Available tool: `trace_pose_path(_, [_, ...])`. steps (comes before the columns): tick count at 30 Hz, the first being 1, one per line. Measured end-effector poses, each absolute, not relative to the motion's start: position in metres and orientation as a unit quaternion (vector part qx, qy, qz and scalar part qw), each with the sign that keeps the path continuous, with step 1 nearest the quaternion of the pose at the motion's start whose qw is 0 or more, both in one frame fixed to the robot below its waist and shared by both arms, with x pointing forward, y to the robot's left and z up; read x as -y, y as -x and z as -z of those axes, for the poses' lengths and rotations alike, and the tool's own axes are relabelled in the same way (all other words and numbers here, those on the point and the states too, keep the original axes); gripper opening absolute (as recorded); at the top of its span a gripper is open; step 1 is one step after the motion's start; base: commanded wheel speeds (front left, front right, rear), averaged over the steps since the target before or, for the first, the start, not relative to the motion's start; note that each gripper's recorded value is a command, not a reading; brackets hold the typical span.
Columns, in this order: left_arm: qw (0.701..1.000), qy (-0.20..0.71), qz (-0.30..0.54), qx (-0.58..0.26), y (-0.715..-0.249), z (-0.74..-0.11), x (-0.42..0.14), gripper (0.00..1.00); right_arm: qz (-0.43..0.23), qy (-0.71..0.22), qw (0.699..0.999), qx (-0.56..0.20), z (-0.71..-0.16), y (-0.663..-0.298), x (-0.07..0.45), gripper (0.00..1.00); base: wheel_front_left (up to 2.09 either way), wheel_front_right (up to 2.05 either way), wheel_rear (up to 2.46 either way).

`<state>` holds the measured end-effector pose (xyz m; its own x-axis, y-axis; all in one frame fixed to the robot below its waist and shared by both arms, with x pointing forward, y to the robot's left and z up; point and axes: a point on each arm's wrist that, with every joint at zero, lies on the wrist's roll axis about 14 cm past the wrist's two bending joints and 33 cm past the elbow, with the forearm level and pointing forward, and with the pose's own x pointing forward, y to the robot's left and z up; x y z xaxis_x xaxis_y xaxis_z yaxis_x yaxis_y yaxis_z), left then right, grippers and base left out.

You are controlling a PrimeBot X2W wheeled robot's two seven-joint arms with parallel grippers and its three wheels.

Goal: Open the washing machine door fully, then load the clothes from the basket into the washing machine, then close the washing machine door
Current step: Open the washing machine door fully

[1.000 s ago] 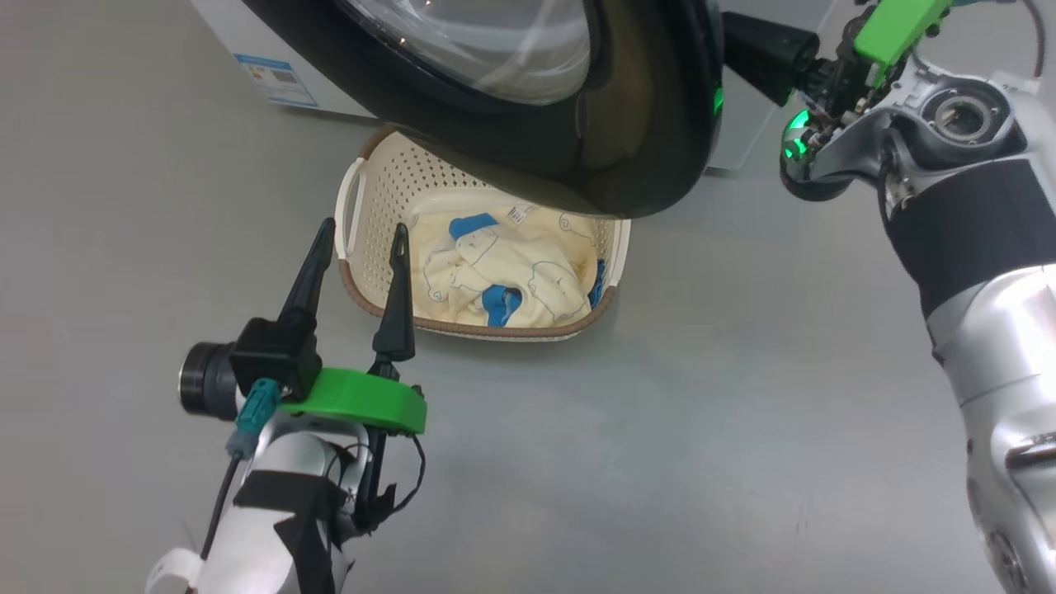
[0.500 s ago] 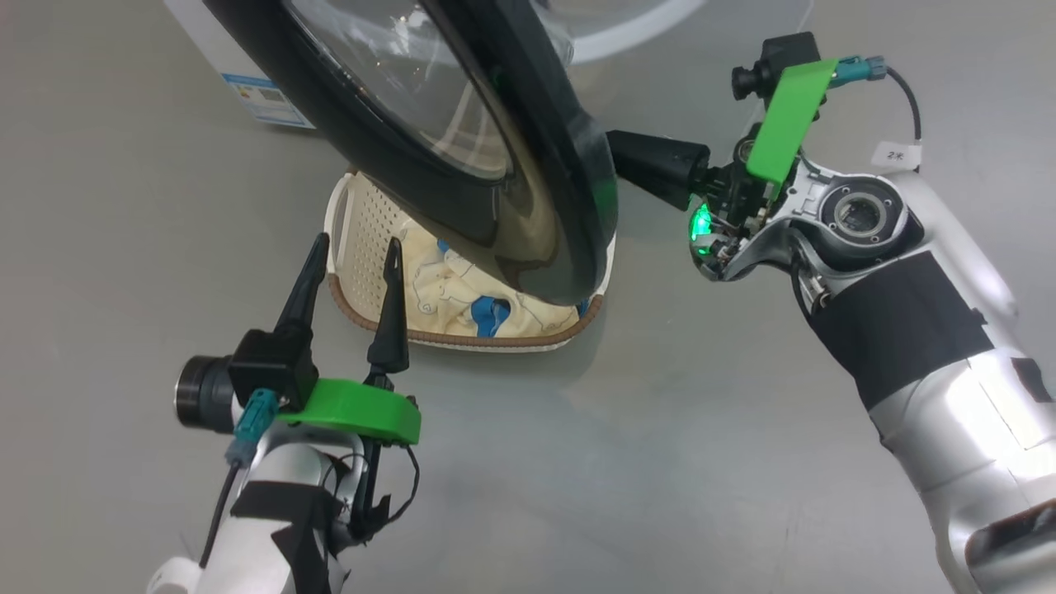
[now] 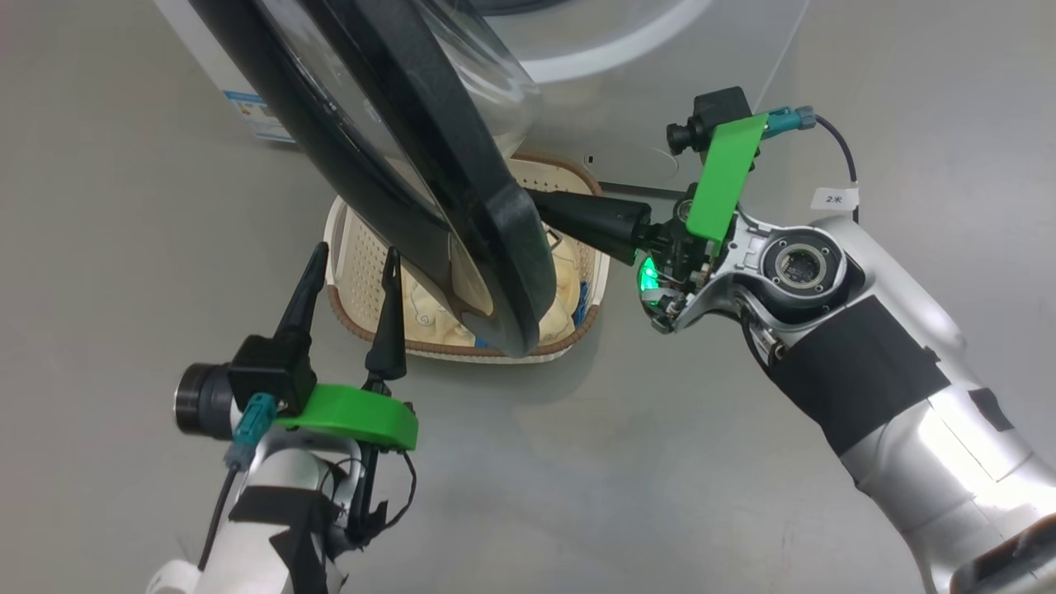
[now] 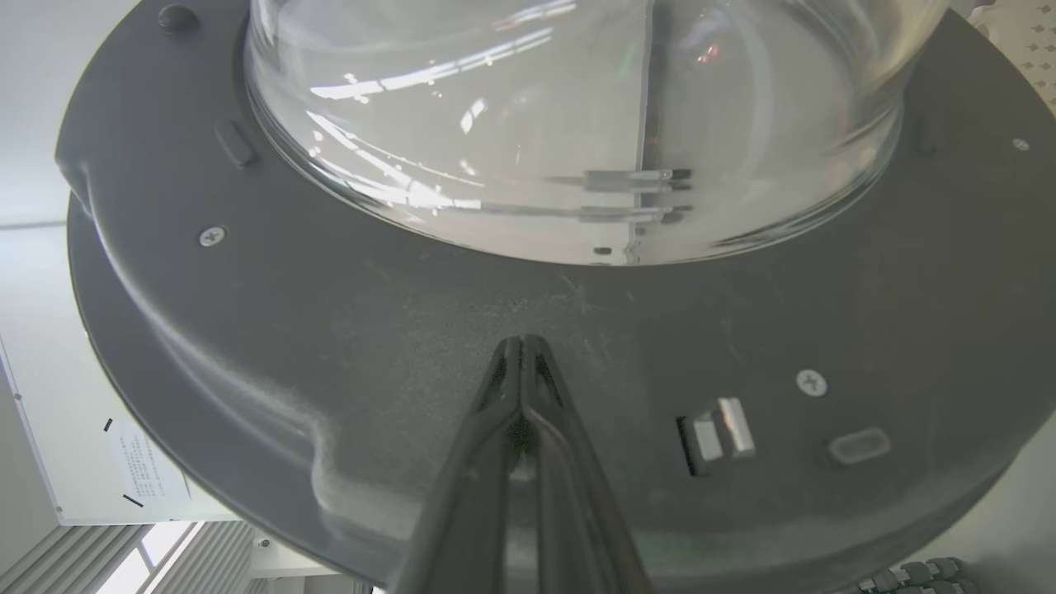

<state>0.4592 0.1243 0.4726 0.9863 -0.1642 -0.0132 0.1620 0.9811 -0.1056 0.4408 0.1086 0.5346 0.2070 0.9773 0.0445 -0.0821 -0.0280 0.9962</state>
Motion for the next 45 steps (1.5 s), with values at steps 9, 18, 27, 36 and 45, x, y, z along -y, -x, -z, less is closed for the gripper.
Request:
trace_pose_path(9, [0.996,0.049,0.077,-0.007,-0.459,-0.475,-0.127,1.0,-0.44,-0.565,0.578,-0.392,-0.535,-0.45,-0.105,0.0,0.0,0.0,0.0])
trace_pose_path(18, [0.995,0.053,0.08,-0.007,-0.458,-0.475,-0.124,1.0,-0.315,-0.638,0.652,-0.262,-0.543,-0.509,-0.046,0.0,0.0,0.0,0.0])
trace_pose_path(27, [0.995,0.052,0.083,-0.002,-0.457,-0.48,-0.122,1.0,-0.229,-0.596,0.758,-0.131,-0.546,-0.525,0.031,1.0,0.0,0.0,0.0])
trace_pose_path(36, [0.994,0.053,0.094,-0.005,-0.446,-0.48,-0.115,1.0,-0.158,-0.46,0.873,-0.025,-0.538,-0.511,0.1,1.0,0.0,0.0,0.0])
trace_pose_path(45, [0.993,0.053,0.106,-0.002,-0.437,-0.484,-0.108,1.0,-0.089,-0.241,0.965,0.059,-0.547,-0.492,0.177,1.0,0.0,0.0,0.0])
